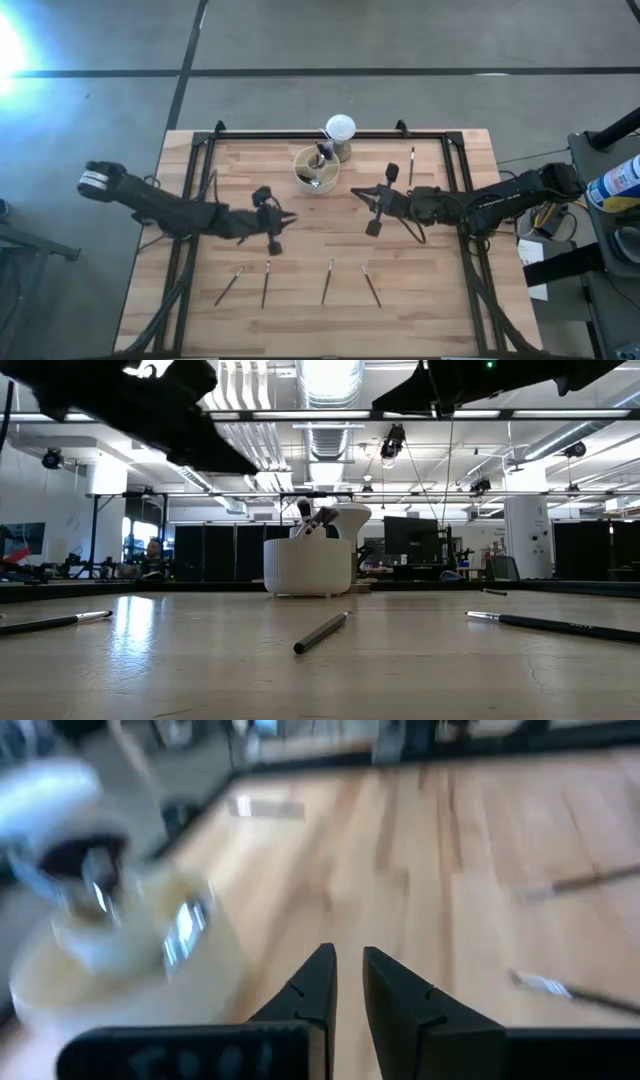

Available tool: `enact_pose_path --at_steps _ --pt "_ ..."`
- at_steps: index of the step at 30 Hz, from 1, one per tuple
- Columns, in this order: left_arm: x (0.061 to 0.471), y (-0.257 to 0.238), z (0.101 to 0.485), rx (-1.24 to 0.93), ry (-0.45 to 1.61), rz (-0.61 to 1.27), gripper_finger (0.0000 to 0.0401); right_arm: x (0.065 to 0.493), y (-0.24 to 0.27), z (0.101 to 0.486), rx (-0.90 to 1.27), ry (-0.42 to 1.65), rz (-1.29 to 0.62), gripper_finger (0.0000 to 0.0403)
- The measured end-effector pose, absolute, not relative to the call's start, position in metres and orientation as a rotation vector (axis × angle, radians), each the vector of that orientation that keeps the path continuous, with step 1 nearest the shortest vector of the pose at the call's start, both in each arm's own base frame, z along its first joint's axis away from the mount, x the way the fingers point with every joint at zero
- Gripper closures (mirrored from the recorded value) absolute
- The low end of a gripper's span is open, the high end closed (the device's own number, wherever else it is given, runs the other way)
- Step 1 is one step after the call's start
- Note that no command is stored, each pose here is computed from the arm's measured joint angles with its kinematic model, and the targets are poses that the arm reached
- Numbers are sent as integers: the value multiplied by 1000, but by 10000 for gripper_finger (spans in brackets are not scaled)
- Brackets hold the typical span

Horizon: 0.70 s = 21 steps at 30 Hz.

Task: Put items in baskets/containers
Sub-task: Put the black eyeshadow brush into the white organizer

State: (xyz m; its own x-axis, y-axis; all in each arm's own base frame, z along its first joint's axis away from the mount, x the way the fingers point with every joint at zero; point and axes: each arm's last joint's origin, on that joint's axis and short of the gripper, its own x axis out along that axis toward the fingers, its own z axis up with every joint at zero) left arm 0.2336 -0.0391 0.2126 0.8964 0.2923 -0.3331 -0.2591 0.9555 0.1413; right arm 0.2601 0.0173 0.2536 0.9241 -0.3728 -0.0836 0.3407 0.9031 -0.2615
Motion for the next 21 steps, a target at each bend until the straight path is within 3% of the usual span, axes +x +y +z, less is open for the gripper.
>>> enact_pose_path --at_steps 10,15,21 --pt "209 -90 201 -267 736 507 321 260 17 253 -226 134 -371 394" --pt "219 -105 182 -467 929 528 280 260 17 252 -221 136 -371 394" --pt "231 -116 164 -557 1060 572 249 260 17 252 -222 137 -370 394"
